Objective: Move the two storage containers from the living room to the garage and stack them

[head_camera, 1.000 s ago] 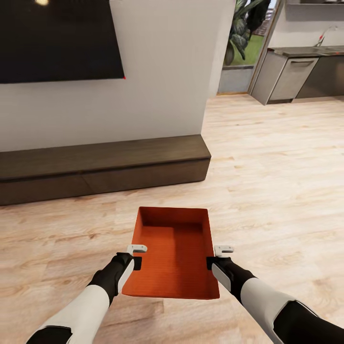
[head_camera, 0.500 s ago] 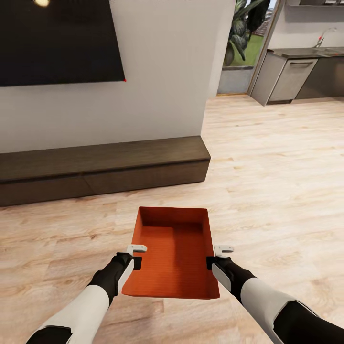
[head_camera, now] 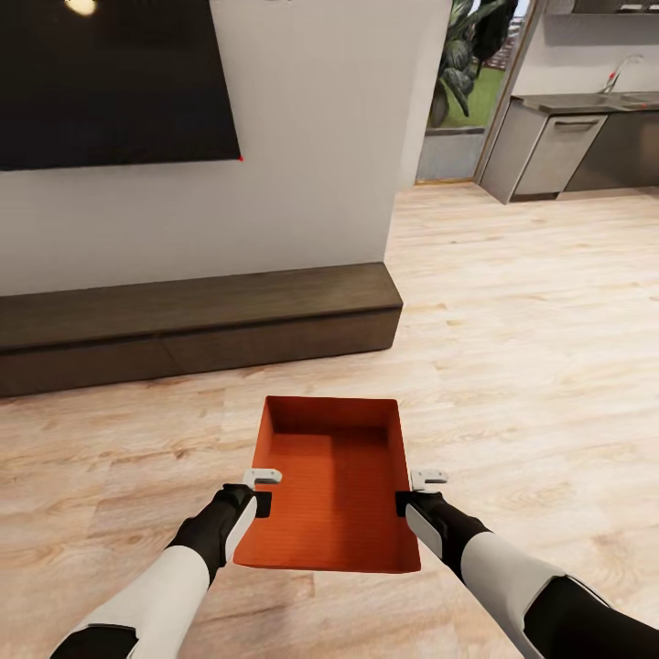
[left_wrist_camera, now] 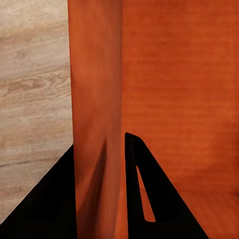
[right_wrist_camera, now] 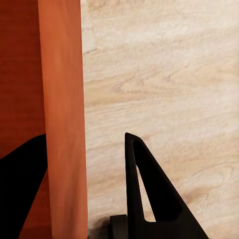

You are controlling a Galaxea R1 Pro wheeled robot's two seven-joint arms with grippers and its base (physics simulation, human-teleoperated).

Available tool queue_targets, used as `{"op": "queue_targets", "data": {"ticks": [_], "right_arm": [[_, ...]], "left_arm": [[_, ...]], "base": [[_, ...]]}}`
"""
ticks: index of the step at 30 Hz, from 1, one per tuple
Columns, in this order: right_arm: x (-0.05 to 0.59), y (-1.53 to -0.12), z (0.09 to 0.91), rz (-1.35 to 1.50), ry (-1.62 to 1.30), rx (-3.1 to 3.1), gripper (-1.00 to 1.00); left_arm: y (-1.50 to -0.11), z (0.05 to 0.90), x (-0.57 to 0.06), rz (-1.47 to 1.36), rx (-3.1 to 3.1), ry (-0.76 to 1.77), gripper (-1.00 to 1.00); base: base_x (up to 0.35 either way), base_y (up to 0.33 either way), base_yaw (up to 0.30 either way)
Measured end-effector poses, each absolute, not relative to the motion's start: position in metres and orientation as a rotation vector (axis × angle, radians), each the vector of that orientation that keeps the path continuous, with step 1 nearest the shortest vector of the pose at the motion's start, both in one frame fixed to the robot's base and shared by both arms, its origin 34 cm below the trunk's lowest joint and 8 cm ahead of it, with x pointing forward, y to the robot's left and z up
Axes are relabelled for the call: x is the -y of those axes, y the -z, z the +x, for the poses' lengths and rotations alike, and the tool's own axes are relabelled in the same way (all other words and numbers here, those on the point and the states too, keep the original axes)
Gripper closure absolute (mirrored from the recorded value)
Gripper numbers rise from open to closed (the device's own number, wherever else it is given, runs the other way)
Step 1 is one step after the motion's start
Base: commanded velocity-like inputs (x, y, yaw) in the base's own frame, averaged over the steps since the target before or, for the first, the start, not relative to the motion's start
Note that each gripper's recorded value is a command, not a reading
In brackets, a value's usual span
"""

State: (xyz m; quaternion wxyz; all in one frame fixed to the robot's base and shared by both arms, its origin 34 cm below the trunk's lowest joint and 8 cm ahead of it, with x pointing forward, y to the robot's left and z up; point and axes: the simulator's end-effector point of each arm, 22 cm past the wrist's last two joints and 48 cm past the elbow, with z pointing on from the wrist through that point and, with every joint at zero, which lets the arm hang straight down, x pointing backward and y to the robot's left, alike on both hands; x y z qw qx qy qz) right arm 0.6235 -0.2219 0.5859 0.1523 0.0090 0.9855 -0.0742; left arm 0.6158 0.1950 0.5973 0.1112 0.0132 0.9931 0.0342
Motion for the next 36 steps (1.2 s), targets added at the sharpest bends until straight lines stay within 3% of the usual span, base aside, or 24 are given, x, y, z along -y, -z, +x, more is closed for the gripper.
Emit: {"op": "queue_targets", "data": {"ticks": [36], "right_arm": [[0.221,-0.631,0.618,0.031,0.213,-2.811,1.00]], "left_arm": [[-0.643,0.611,-0.196,0.040,-2.899,-0.103,1.00]], "base": [[0.000,0.000,0.000]]}}
